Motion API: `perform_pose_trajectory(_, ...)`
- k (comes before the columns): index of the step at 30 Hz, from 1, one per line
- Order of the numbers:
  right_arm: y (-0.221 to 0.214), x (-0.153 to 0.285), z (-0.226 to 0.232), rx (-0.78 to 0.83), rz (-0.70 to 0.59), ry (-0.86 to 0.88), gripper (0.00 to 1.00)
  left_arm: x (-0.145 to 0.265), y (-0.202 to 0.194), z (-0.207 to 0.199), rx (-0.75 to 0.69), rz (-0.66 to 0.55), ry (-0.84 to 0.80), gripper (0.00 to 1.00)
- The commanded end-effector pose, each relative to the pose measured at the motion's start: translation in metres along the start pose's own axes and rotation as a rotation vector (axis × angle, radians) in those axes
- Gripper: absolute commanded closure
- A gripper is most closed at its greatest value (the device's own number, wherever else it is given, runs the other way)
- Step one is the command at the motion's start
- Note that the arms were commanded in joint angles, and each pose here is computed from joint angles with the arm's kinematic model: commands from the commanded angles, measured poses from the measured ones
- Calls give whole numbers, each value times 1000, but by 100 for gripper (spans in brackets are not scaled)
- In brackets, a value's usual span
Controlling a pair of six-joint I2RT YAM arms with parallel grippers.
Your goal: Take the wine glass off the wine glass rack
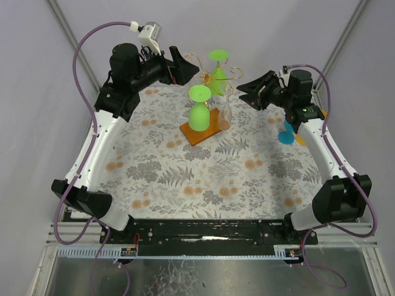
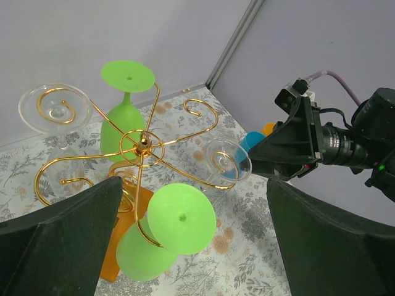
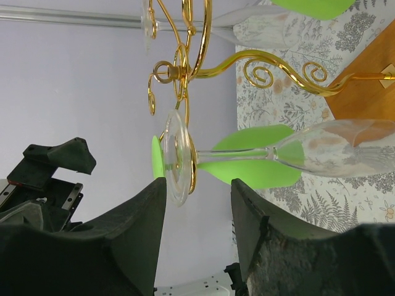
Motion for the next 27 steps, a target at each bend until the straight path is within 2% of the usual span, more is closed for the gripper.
perform_pose_trajectory(1,-4,-4,25,48,19,82,48,4,16,-4,-39,-64,-25,0)
perform_pose_trajectory(5,-4,-8,27,41,22,95,51,5,16,-4,-43,-64,-24,0)
perform_pose_trajectory(20,-4,-14,32,25,35,145,78,2,12,-3,-42,-53,-33,0)
perform_pose_trajectory(25,-5,-14,34,19,40,160,96,2,11,-3,-45,-51,-34,0)
perform_pose_trajectory(27,-5,-14,35,12,44,169,100,1,10,-2,-43,-48,-34,0)
Point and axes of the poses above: each gripper's point midway between its finger pads, its own x axis back along the fingers, its own z axis along the line the jaws close on, y = z × x, the point moved 4 cm from there along x, back along the fingers, and after that the axes turned 7 degrees about -x, right-handed, at the moved point
